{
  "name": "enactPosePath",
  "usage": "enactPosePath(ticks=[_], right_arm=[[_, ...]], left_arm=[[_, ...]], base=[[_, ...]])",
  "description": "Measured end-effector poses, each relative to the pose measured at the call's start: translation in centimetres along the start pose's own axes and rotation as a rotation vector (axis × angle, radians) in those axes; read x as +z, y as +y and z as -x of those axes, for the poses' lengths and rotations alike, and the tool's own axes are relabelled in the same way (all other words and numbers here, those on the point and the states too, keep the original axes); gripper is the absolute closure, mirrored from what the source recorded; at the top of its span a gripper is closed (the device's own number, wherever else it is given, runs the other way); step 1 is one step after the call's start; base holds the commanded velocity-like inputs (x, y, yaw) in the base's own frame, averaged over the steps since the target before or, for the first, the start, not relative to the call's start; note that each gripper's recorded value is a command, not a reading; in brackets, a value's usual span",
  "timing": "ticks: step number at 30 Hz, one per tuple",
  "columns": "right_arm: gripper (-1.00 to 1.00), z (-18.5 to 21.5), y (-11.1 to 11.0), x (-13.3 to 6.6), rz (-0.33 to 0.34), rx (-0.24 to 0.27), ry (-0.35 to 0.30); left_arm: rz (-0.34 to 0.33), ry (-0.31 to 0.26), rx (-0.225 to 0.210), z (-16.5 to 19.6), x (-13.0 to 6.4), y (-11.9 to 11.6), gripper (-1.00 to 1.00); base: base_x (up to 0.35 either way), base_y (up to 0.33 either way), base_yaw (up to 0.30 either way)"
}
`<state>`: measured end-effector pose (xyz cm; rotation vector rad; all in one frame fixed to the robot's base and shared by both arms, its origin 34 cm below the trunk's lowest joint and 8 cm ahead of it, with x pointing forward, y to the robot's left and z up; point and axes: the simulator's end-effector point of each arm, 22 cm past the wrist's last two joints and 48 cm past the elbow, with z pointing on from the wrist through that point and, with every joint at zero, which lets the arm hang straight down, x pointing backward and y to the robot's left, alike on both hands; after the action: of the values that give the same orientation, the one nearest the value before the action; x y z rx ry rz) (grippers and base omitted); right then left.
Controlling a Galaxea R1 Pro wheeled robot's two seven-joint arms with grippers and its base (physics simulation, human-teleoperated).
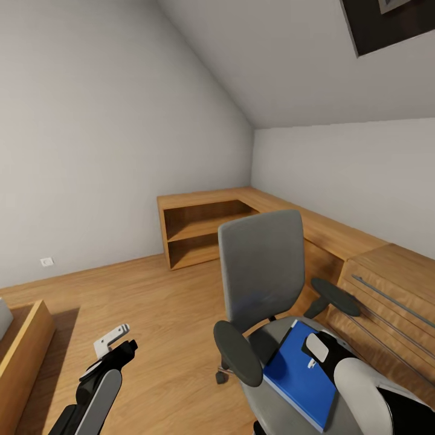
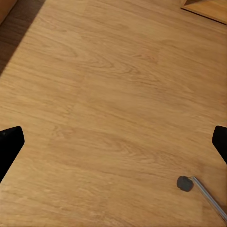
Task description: In the bedroom, organize the workspace by keeping the computer under the desk, ensuring the monitor is on the desk, placing the keyboard on the desk next to the monitor, placing the mouse on the desk next to the keyboard, moving the folder from the swivel chair onto the desk next to the mouse, stacking the notebook on top of the folder with the pen on top of the notebook, and positioning the swivel chair next to the desk.
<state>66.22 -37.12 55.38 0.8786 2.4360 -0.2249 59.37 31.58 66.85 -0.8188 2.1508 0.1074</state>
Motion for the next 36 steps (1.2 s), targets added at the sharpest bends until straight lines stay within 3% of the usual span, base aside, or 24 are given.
enactPosePath(ticks=[15, 22, 36], right_arm=[[1.0, -0.8, -0.3, -0.5, -0.011, -0.019, 0.026], [1.0, -0.3, -0.1, -1.5, -0.008, 0.001, 0.035], [1.0, 1.5, 0.2, -3.6, -0.006, 0.007, 0.027]], left_arm=[[-0.005, 0.001, 0.002, 0.7, -0.6, -0.4, -1.0], [-0.001, 0.002, 0.004, 1.7, -1.3, -0.7, -1.0], [-0.004, 0.01, 0.002, 3.5, -2.7, -1.4, -1.0]], base=[[0.0, 0.0, 0.0], [-0.004, 0.0, 0.0], [-0.284, 0.0, 0.0]])
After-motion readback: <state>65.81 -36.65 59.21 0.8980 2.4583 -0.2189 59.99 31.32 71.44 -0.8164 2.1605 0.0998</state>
